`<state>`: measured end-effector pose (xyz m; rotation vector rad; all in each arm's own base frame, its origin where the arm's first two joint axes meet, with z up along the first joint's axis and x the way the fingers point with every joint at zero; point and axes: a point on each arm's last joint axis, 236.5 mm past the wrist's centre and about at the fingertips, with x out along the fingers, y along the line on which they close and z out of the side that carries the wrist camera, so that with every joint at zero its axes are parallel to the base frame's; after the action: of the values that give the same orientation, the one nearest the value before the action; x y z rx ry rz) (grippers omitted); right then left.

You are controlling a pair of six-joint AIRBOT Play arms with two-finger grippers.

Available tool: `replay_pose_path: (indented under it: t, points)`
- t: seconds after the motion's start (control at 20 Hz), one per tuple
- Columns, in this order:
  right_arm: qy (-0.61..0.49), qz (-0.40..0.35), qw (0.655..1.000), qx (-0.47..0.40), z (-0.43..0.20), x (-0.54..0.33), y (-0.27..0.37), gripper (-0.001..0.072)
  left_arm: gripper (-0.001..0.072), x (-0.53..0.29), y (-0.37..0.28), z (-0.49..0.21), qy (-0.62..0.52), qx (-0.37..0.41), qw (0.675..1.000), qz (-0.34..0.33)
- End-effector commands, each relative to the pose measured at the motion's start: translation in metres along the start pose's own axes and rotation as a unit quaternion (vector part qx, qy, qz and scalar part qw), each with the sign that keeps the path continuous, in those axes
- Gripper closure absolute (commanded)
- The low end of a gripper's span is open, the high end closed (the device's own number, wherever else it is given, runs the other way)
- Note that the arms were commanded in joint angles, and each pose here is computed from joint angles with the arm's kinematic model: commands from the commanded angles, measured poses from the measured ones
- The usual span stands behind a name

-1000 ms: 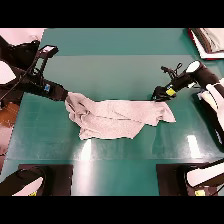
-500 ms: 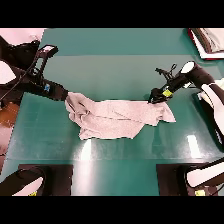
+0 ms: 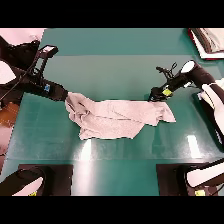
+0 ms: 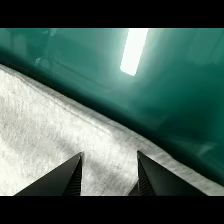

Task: Fold the shirts.

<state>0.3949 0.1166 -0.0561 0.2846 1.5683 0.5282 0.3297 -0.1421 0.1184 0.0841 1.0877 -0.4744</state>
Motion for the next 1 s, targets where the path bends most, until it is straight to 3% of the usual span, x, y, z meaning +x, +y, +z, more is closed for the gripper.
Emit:
replay_pose_path:
  t: [0.0,0.85,0.95]
  points:
    - [-0.008,0.0,1.0,-0.001,0.002,-0.005,-0.006,0.0312,0.0685,0.0,0.0,0.0,0.0,0.0,1.0,0.0]
    - [0.024,-0.028,0.999,-0.02,-0.009,0.004,-0.013,0.0325,0.0685,0.0,-0.001,0.0,0.0,-0.002,1.0,-0.001]
    - [0.027,-0.028,0.999,-0.029,-0.01,0.008,-0.006,0.041,0.0685,0.0,0.0,0.0,0.0,-0.002,1.0,-0.001]
